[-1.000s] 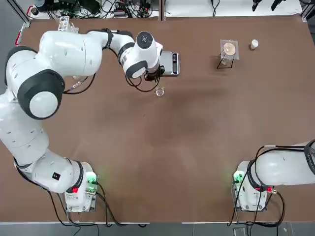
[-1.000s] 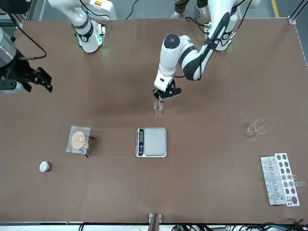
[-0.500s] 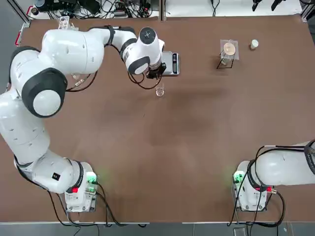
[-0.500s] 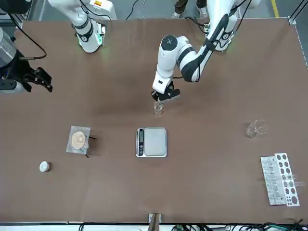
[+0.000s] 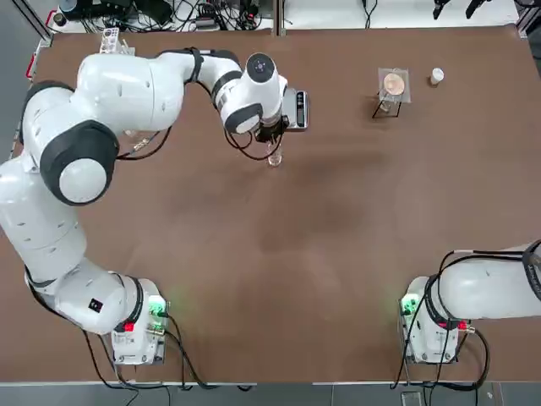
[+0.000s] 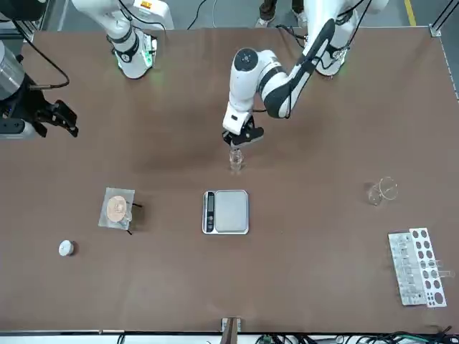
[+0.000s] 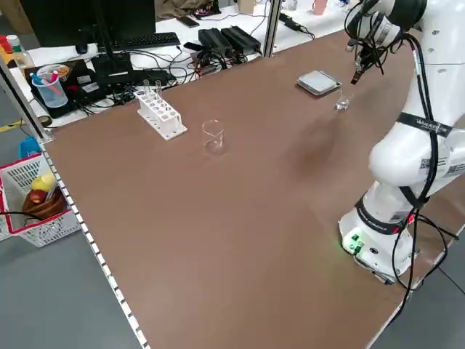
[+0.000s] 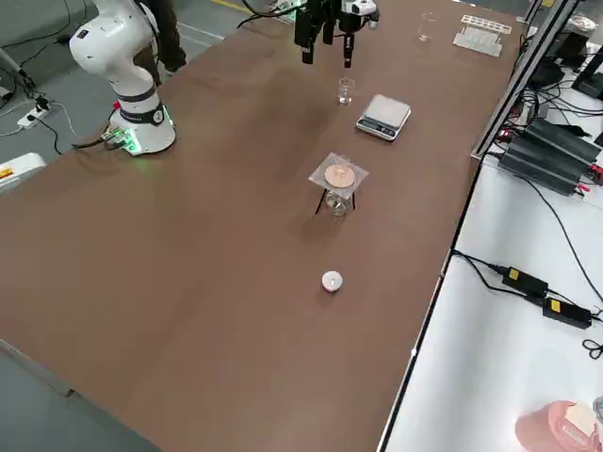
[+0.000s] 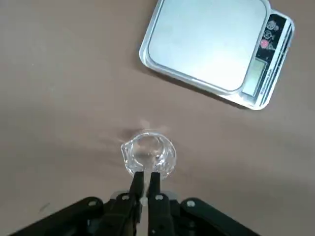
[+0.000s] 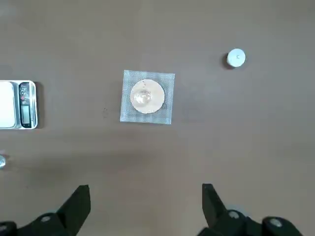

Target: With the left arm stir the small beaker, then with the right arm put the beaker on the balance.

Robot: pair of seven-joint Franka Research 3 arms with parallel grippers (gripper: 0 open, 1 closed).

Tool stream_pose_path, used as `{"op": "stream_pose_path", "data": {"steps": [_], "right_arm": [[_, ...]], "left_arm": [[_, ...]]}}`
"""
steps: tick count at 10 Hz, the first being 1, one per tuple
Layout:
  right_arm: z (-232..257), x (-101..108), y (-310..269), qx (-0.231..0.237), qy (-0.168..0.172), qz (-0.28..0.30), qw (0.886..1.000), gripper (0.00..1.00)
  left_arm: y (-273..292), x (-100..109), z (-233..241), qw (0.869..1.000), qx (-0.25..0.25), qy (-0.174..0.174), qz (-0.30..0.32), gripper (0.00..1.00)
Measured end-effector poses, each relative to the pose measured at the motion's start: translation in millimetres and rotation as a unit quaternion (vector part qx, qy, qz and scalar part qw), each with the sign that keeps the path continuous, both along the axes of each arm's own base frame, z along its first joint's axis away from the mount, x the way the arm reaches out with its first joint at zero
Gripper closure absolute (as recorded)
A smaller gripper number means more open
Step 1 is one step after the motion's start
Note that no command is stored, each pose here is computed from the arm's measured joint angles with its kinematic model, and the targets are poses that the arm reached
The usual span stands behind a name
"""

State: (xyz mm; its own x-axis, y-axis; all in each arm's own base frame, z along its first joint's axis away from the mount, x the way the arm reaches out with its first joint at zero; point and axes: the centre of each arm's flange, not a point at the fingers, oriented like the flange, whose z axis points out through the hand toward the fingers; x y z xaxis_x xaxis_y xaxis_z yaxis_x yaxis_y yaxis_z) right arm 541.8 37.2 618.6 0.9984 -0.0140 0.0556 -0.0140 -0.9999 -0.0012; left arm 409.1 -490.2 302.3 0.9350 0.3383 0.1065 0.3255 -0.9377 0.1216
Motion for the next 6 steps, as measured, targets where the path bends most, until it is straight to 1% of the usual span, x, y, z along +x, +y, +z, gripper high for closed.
{"op": "stream_pose_path", "data": {"steps": [3,6], "right_arm": [[0.0,0.0,0.5,0.000,0.000,0.000,1.000,0.00],[0.0,0.0,0.2,0.000,0.000,0.000,1.000,0.00]], "left_arm": [[4.6,5.1,-0.6,1.000,0.007,-0.003,0.002,0.92],[3.4,14.2,5.7,1.000,0.001,-0.009,0.007,0.92]]}}
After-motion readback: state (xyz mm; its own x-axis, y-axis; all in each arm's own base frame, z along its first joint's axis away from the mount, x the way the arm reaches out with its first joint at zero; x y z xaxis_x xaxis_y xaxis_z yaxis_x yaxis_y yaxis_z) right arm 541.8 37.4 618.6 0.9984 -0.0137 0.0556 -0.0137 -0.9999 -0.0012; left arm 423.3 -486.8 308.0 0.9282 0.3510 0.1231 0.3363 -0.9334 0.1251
